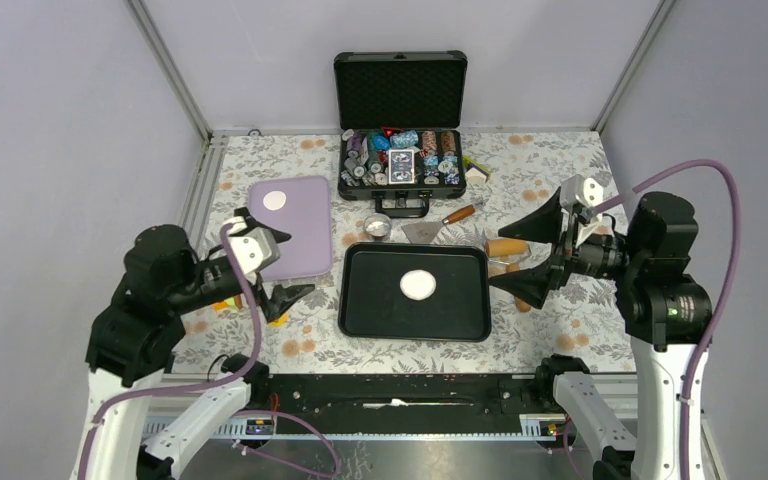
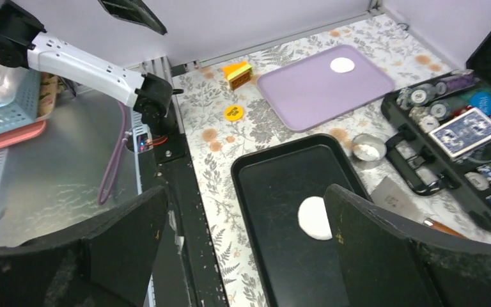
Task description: Roll out the dumpling wrappers from the dough
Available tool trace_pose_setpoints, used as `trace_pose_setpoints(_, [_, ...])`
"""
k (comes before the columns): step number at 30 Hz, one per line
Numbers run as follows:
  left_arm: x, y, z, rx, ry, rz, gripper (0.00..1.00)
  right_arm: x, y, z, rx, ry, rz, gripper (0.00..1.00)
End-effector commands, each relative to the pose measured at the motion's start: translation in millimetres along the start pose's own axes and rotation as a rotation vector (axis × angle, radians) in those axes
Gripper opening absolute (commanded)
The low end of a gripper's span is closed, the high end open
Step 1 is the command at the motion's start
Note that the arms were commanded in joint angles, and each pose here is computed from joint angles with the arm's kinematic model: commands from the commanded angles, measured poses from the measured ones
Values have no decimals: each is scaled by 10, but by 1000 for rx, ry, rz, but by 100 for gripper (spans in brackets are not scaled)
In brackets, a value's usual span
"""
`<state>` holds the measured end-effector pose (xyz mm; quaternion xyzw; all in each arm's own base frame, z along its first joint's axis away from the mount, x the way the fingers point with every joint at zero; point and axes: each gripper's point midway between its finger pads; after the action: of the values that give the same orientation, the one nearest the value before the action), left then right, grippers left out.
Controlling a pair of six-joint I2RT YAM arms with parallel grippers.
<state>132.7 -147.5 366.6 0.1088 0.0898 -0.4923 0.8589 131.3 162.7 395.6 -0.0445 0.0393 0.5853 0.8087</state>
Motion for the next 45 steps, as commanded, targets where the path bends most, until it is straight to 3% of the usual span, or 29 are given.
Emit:
trace_pose_setpoints(1, [206,178,-213,6,35,26,99,76,5,-73,65,-39,77,99])
trace_pose_setpoints(6, [272,474,-447,23,103,156,99,152,-244,-296,42,-34,13,99])
trace_pose_setpoints(10, [232,748,-582,-114,109,355,99,165,-820,-434,76,-7,-243,99])
trace_pose_setpoints(12, [276,765,-711,-139,116,369,99,134,-1141,-605,107,33,-380,99])
trace_pose_setpoints(19, [532,765,-1128,-197,112,352,99,-193,-1950,-1837,269,434,-738,98])
trace_pose_setpoints(24, [622,760,-1277,-218,153,329,99,-268,-2006,-2561,371,629,-754,94])
trace_pose_setpoints(34, [667,737,-1339,-230,176,298,99,-454,-1858,-3226,357,859,-697,92])
trace_pose_setpoints(45, [643,773,-1345,-243,165,301,99,-458,-1531,-3768,394,988,-510,86])
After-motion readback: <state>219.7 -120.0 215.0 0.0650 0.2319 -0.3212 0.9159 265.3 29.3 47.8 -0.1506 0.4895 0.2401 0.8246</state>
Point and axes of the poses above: each gripper's point midway between its finger pads, its own x axis out along the fingers, its own y axis along the line the jaws close on, z = x × y, and after that the axes turned 7 degrees about -x, right-handed
